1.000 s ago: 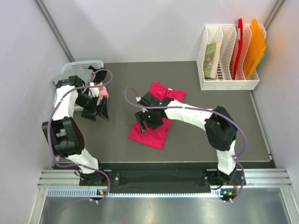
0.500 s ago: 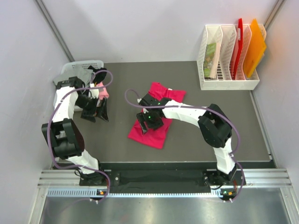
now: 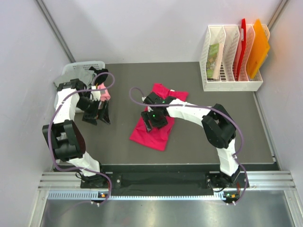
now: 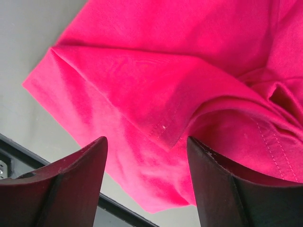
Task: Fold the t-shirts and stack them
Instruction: Fold the folded rectangular tshirt in 1/3 of the way
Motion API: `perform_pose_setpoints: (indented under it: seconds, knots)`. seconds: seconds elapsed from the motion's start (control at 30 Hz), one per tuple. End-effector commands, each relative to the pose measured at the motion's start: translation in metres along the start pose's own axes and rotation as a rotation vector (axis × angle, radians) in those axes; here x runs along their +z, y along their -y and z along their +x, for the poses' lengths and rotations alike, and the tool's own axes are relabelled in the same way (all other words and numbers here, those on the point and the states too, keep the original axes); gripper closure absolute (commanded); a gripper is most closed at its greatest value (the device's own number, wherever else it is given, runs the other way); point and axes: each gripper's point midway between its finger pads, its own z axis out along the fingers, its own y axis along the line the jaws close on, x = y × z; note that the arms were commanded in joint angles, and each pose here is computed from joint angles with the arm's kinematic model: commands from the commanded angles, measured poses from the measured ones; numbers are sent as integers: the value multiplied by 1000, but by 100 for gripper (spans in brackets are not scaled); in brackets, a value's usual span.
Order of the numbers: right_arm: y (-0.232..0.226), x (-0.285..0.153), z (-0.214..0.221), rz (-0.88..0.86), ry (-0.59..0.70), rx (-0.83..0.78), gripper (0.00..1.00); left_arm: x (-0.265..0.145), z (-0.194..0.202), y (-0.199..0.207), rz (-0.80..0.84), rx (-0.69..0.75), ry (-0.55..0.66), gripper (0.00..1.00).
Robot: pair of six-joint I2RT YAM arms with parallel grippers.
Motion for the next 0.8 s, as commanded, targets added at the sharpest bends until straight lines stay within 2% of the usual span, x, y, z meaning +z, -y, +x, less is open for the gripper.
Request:
perform_pose_setpoints:
  seconds: [0.0,0.1,0.2,0.23,0.3,0.33,0.4,0.77]
  knots:
    - [-14,-12,-31,-35,76,-20,34,-10,4,12,12,28,21,1]
    - [-18,-15,-41,-47,97,-15,40,-11,4,12,11,26,23,1]
    - [-22,-15,-46,-53,104,-10,53,-12,5,12,10,27,23,1]
    - [-22,-16,-48,-53,107,-6,64,-12,5,12,10,27,26,1]
    - [-22,-17,-51,-52,116,-2,74,-12,5,12,11,26,24,1]
    - [-20,-16,-53,-47,114,4,84,-13,5,13,9,28,25,1]
    - [-18,-19,-60,-49,129,12,91,-14,5,14,11,30,29,1]
    - [19,-28,-130,-79,238,122,94,-14,13,14,1,39,19,1]
